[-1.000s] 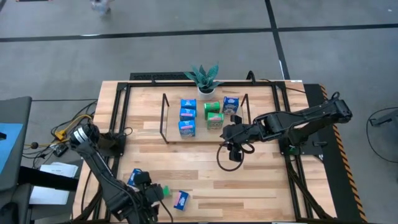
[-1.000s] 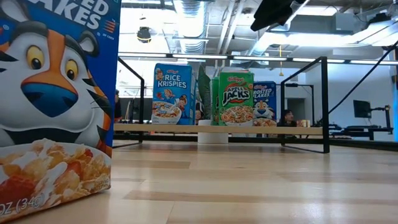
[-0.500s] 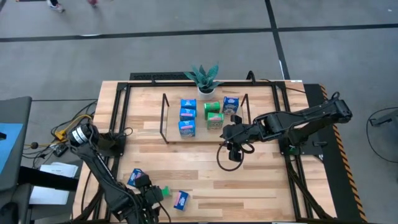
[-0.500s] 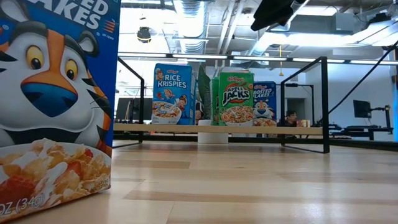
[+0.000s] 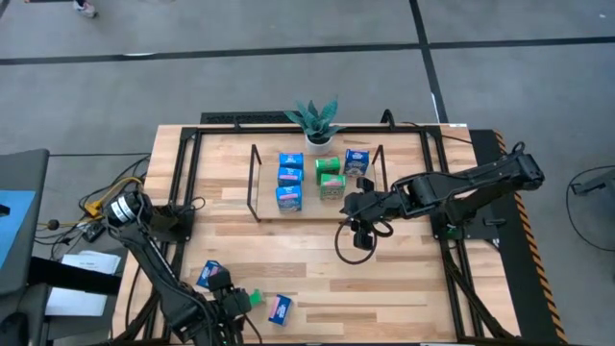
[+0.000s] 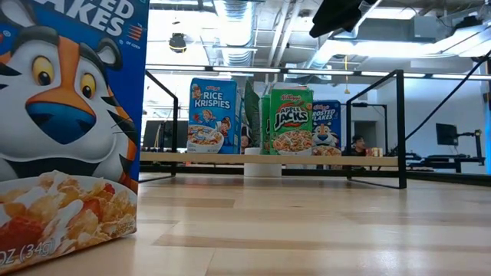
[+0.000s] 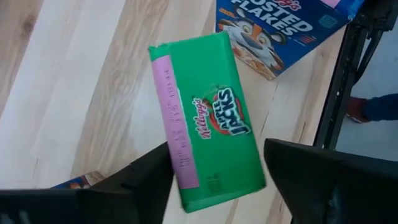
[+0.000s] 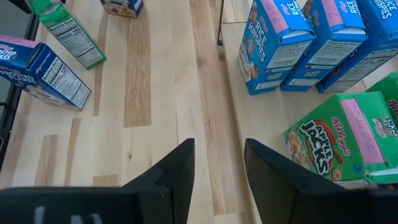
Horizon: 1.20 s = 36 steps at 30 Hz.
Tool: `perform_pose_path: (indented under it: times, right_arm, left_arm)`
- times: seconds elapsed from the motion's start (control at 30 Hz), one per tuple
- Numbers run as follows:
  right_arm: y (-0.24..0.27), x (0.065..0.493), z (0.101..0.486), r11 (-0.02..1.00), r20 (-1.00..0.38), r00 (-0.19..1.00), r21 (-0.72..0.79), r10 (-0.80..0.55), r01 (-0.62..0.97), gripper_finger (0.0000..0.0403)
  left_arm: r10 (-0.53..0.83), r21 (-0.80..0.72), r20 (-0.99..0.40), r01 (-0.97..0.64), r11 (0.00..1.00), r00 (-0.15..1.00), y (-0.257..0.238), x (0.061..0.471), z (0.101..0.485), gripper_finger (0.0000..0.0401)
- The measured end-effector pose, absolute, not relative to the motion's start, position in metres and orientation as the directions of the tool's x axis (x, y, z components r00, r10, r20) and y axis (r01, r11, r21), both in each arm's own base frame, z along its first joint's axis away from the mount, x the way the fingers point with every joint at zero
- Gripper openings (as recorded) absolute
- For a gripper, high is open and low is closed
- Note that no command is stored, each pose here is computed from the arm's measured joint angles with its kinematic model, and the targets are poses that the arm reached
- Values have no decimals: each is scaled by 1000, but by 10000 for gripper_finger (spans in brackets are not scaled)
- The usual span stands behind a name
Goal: Stack cereal on shelf
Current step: Put the green cereal box on the shelf aligned with the other green cereal boxes
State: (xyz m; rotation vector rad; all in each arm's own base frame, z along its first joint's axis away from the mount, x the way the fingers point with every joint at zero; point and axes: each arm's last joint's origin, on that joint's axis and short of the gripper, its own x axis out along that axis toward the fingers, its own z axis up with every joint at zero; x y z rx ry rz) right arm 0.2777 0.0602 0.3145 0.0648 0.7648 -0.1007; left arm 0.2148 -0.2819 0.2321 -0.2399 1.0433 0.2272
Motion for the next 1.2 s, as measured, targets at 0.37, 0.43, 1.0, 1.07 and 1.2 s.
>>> perform_pose_path:
  times: [0.37,0.43,1.0,1.07,1.2]
  right_arm:
    - [59,282,319,998,-647,760,-27,-58,54,169]
    - [56,284,320,998,-641,765,-36,-56,43,175]
    - [34,297,331,991,-532,837,51,131,-123,201]
    - [32,298,333,986,-511,843,66,166,-155,201]
    - [28,300,336,984,-483,857,64,178,-168,212]
  left_arm:
    - [50,-100,-880,-288,952,472,-272,211,247,167]
    - [52,-98,-881,-289,952,471,-269,209,252,162]
    - [131,98,-879,-96,991,459,-234,229,264,140]
    - [149,118,-875,-96,988,461,-226,230,270,140]
    - [188,152,-860,-112,982,474,-210,228,283,140]
